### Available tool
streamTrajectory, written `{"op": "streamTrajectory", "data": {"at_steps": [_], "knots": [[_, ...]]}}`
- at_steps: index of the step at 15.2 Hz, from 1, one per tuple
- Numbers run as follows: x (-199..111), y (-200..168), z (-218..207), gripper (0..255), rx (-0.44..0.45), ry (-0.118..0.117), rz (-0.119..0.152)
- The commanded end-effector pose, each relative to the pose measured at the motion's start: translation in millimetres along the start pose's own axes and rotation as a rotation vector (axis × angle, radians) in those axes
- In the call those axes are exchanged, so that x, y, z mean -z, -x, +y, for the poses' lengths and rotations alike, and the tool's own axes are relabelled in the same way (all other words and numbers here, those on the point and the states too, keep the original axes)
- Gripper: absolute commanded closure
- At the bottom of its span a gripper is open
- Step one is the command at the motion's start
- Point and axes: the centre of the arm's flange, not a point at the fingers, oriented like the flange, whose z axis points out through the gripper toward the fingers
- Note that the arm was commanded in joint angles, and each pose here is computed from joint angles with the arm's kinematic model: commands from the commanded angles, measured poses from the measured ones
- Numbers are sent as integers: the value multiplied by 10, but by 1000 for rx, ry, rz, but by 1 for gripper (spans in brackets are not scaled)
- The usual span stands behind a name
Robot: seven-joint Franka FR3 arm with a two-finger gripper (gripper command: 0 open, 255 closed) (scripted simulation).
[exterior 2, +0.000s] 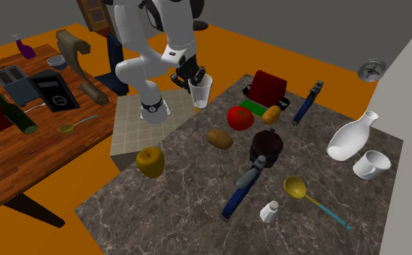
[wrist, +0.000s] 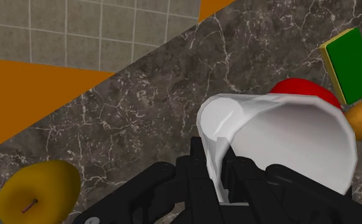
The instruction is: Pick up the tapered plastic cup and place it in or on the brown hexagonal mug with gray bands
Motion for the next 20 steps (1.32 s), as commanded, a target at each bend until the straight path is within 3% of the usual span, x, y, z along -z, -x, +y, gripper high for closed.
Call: {"op": "streamTrajectory", "data": {"at_steps": [1, 20], "knots": [[109, 0, -4, 255, 0, 0, 0], [323, -1552, -1792, 255, 0, 0, 0]]}}
